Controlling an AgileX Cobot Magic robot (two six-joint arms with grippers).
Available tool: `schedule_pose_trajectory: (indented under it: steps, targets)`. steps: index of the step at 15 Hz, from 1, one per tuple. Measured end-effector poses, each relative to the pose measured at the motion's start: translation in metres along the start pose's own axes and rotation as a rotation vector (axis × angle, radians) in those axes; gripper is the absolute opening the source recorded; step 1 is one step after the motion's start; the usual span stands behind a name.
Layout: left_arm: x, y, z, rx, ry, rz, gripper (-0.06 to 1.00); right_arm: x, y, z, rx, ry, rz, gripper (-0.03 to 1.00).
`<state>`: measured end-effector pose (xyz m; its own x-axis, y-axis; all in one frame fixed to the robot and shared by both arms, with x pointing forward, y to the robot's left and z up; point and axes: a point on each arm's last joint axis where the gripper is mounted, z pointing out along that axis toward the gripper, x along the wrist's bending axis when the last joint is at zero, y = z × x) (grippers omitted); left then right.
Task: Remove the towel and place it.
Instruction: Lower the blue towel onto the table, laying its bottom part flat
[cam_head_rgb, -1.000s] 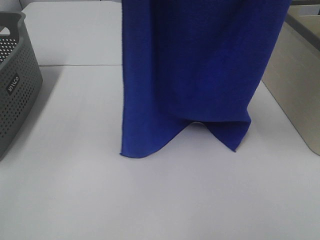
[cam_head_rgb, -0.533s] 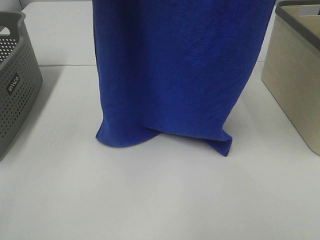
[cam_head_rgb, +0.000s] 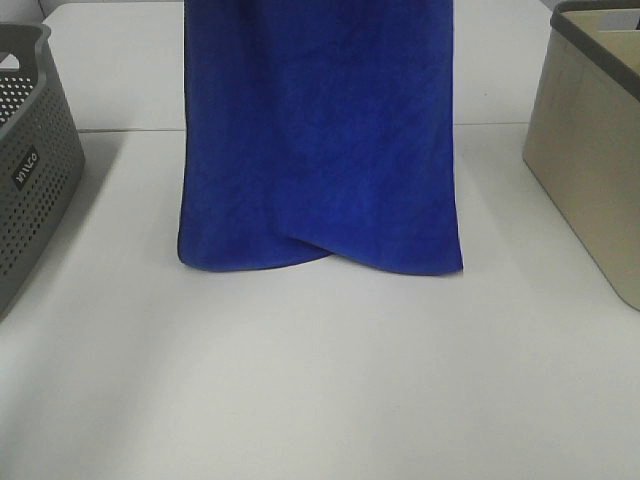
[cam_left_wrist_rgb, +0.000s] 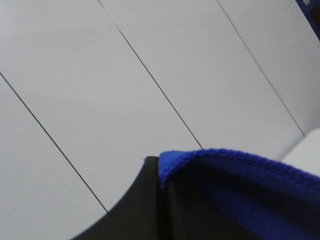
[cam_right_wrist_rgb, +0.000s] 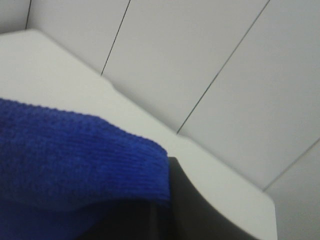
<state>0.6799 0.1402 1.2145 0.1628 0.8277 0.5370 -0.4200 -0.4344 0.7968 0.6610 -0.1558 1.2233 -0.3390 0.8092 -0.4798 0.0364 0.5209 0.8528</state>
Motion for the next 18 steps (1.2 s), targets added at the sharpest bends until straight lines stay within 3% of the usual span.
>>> schedule_pose_trajectory:
  steps: [1,4,6,9,12,13,14,18]
  targets:
    - [0.003,-0.014,0.015,-0.088,0.067,-0.014,0.0,0.005,-0.002,0.024,-0.146,-0.054,-0.005,0.02]
    - [0.022,-0.004,0.039,-0.198,0.158,0.001,0.0,-0.004,0.008,0.043,-0.34,-0.143,0.023,0.02]
    - [0.034,0.013,0.046,-0.229,0.192,0.006,0.0,-0.03,0.007,0.044,-0.397,-0.206,0.094,0.02]
    - [0.015,-0.021,0.06,-0.132,0.144,0.002,0.0,-0.046,-0.02,0.06,-0.332,-0.222,0.157,0.02]
    - [-0.039,-0.089,0.072,0.203,-0.05,-0.025,0.0,-0.025,-0.079,0.097,-0.01,-0.106,0.215,0.02]
    - [-0.067,-0.09,0.067,0.375,-0.177,-0.035,0.0,-0.008,-0.108,0.102,0.245,0.014,0.275,0.02]
    - [-0.072,-0.086,0.064,0.408,-0.205,-0.035,0.0,-0.006,-0.111,0.101,0.285,0.036,0.285,0.02]
    - [-0.096,-0.094,0.035,0.811,-0.443,-0.056,0.0,0.012,-0.134,0.08,0.665,0.209,0.295,0.02]
